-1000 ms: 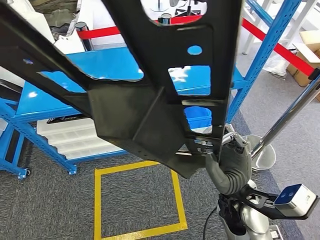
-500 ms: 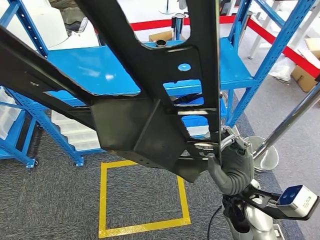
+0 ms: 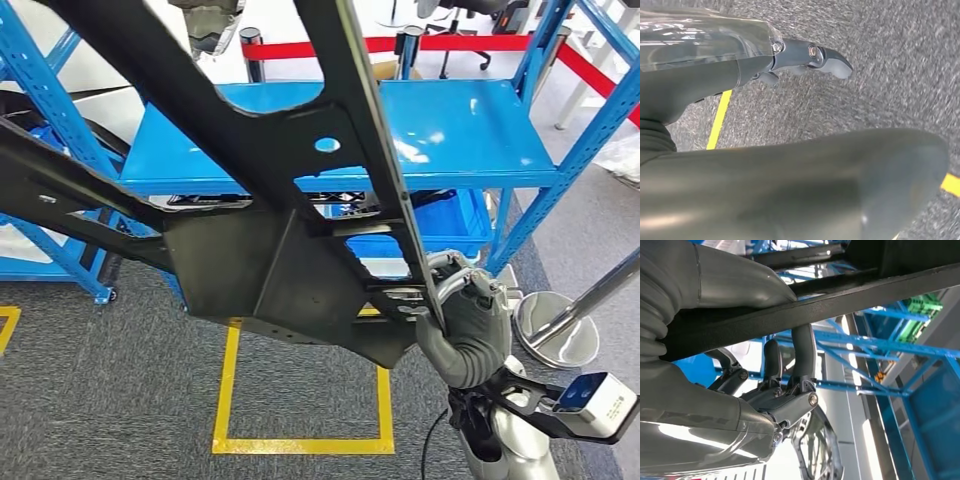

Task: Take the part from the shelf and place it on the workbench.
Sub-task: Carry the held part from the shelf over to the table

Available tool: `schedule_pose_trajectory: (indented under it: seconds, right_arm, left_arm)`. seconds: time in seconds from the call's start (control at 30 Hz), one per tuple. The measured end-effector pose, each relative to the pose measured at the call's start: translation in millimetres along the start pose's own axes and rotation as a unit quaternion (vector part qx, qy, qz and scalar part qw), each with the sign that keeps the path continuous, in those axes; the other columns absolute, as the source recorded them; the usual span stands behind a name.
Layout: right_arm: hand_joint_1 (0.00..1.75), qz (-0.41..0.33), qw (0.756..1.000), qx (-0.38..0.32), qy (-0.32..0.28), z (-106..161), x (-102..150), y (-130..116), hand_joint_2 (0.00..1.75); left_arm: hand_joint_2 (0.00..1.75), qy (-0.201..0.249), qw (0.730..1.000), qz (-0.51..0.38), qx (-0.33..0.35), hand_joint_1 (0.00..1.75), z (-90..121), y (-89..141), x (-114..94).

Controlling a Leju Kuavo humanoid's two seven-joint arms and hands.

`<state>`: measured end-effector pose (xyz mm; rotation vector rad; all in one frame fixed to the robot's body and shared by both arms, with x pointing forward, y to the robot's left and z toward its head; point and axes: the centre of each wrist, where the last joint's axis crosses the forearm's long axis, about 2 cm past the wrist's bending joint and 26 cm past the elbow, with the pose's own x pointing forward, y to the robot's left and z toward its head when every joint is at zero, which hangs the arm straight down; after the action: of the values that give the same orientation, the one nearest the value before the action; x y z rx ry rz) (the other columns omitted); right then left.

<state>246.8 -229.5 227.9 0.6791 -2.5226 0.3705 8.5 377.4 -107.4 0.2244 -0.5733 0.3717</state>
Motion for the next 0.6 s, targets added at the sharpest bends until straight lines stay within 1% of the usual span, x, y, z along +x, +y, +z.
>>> schedule_pose_trajectory:
  seconds: [0.27, 0.6]
  right_arm:
    - [1.75, -0.009, 1.0, 0.024, 0.011, 0, -2, 6, 1.75]
    - [1.75, -0.02, 0.998, 0.048, 0.032, 6, -6, 12, 1.75]
  left_arm:
    - [0.0, 0.006, 1.0, 0.015, 0.01, 0.0, 0, 1, 0]
    - [0.0, 0.019, 0.999, 0.021, 0.017, 0.0, 1, -7, -2]
